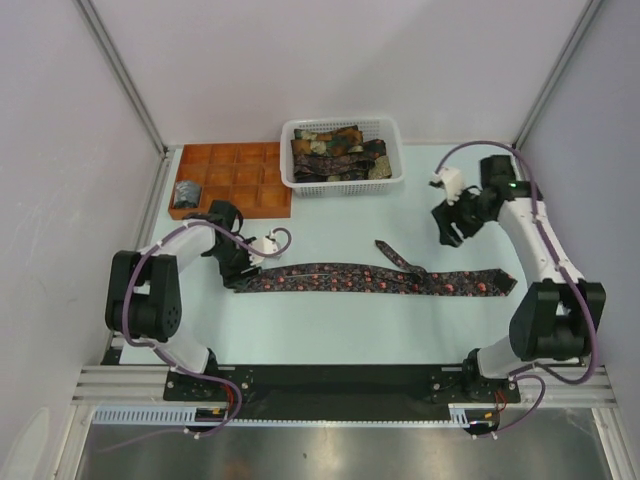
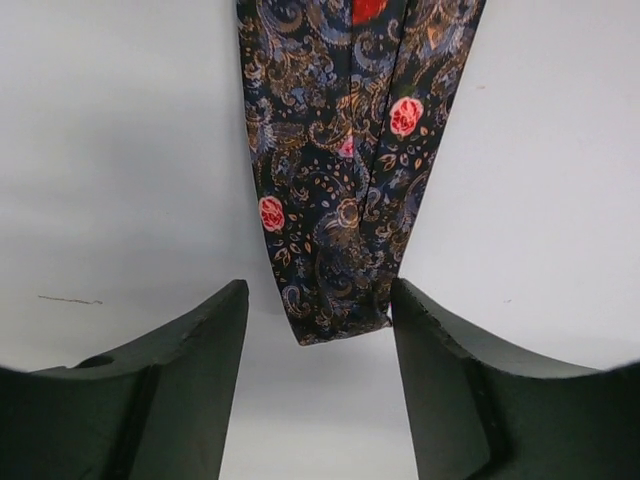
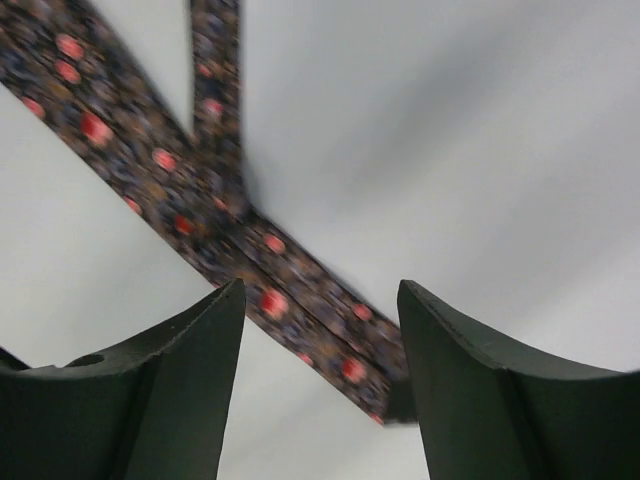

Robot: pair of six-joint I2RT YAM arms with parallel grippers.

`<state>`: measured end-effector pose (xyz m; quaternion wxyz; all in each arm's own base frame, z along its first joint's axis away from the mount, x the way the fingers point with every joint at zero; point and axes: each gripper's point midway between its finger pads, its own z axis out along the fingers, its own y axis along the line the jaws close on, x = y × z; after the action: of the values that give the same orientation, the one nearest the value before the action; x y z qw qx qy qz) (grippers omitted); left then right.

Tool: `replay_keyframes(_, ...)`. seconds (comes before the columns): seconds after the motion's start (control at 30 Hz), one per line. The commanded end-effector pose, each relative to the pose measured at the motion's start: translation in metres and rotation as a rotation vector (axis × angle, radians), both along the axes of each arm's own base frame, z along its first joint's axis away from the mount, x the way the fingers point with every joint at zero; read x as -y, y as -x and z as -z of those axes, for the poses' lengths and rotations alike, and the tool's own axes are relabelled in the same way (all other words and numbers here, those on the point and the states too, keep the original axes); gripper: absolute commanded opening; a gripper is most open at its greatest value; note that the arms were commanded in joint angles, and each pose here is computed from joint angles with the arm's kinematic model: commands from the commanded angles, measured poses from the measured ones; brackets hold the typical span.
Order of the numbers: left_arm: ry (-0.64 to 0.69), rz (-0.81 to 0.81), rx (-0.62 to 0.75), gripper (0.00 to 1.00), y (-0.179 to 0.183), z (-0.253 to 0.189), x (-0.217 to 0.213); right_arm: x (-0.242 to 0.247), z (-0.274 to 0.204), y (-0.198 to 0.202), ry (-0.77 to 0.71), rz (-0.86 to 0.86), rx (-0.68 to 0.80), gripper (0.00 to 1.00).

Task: Roll the ties
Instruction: Flatten out the tie at the center of the board.

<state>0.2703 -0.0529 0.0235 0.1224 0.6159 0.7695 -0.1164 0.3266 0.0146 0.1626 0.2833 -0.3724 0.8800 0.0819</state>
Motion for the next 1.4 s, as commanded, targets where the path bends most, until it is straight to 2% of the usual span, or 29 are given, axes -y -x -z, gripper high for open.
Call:
replay_keyframes(0.0,0.088,-0.033,0.078,0.66,-0.012,-0.025,0.015,-0.070,0.010,-0.023,-0.133,0.104,-0.054,0.65)
replay_keyframes(0.03,0.097,-0.038,0.089,0.67,-0.013,-0.026,0.017,-0.089,0.016,-0.025,-0.131,0.077,-0.058,0.63)
replay_keyframes(0.07,0.097,-0.051,0.085,0.68,-0.011,-0.024,0.016,-0.094,0.027,-0.031,-0.125,0.120,-0.076,0.63)
replay_keyframes(0.23,0.102,-0.074,0.110,0.70,-0.010,-0.026,0.016,-0.133,0.050,-0.063,-0.067,0.126,0.015,0.64)
replay_keyframes(0.37,0.089,-0.088,0.117,0.71,-0.007,-0.024,0.013,-0.167,0.078,-0.068,-0.012,0.077,0.013,0.65)
replay_keyframes(0.6,0.078,-0.095,0.138,0.73,-0.008,-0.026,0.010,-0.191,0.111,-0.073,0.017,0.051,-0.022,0.60)
replay_keyframes(0.7,0.076,-0.096,0.146,0.74,-0.009,-0.028,0.010,-0.189,0.121,-0.076,0.046,0.062,-0.015,0.54)
replay_keyframes(0.83,0.070,-0.095,0.144,0.74,-0.009,-0.026,0.009,-0.188,0.117,-0.081,0.046,0.082,-0.002,0.35)
replay_keyframes(0.87,0.073,-0.092,0.142,0.73,-0.008,-0.026,0.010,-0.186,0.112,-0.079,0.049,0.084,0.000,0.28)
replay_keyframes(0.9,0.072,-0.092,0.143,0.73,-0.008,-0.025,0.009,-0.184,0.107,-0.078,0.049,0.085,0.003,0.17)
replay_keyframes(1.0,0.072,-0.085,0.153,0.73,-0.011,-0.027,0.009,-0.172,0.080,-0.061,-0.001,0.090,-0.033,0.00)
replay_keyframes(1.07,0.076,-0.080,0.157,0.72,-0.013,-0.028,0.010,-0.149,0.054,-0.047,-0.038,0.125,-0.043,0.00)
replay_keyframes(1.17,0.090,-0.061,0.151,0.70,-0.012,-0.029,0.013,-0.112,0.053,-0.013,-0.061,0.166,-0.121,0.00)
replay_keyframes(1.3,0.097,-0.042,0.136,0.70,-0.012,-0.027,0.015,-0.072,0.050,0.022,-0.057,0.216,-0.149,0.01)
replay_keyframes(1.37,0.096,-0.035,0.131,0.70,-0.013,-0.025,0.015,-0.056,0.060,0.037,-0.050,0.255,-0.197,0.11)
